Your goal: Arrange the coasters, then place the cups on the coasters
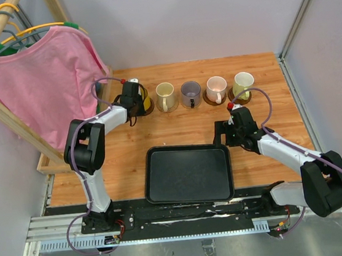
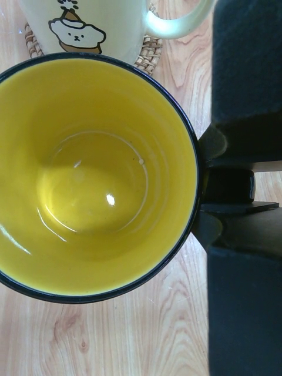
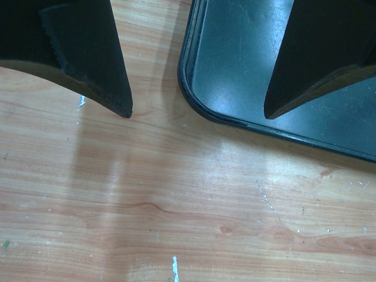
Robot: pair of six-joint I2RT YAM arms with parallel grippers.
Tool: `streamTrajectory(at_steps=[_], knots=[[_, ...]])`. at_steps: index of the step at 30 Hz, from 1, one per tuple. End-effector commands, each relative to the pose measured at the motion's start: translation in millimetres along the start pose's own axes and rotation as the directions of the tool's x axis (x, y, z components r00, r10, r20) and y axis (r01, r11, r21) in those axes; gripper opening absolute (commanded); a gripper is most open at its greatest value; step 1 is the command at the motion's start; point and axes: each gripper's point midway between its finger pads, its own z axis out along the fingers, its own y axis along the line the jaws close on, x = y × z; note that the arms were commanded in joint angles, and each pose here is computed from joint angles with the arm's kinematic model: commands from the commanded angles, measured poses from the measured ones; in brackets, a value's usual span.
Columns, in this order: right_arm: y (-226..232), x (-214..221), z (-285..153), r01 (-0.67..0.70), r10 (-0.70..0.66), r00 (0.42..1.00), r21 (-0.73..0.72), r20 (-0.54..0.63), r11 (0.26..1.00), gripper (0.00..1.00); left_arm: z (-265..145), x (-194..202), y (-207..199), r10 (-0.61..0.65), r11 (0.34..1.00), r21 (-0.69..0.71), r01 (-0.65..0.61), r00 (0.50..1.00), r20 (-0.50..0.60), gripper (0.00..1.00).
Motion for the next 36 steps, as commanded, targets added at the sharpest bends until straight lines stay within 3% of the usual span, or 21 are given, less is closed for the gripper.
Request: streamTrajectory(at_steps=[1,9,15,17,36], knots=[[6.4,-12.8,-1.1,-0.008,0.009,1.000,-0.019,0.029,1.000,0.95,4.2,-15.3,-13.3,0.019,1.000,0.021,-0.020,0.998,0.057,0.01],[6.7,-13.3,-2.4,-0.008,0.009,0.999,-0.020,0.032,1.000,0.95,2.7,-8.0,-11.8,0.049,0.999,-0.012,-0.049,0.999,0.023,0.04],[8.5,-14.3,-2.3,-0.008,0.009,0.999,-0.028,0.033,1.000,0.95,-6.4,-10.5,-8.7,0.069,0.996,-0.058,-0.068,0.997,0.019,0.44],[9.2,-14.5,-2.3,-0.011,0.012,0.999,-0.032,0.033,0.999,0.95,-9.0,-10.6,-7.9,0.073,0.995,-0.069,-0.071,0.997,0.018,0.53],[10.8,-13.6,-6.6,-0.014,0.016,0.999,-0.042,0.039,0.999,0.95,-28.4,-18.7,5.8,0.065,0.988,-0.141,-0.056,0.996,0.062,0.58]])
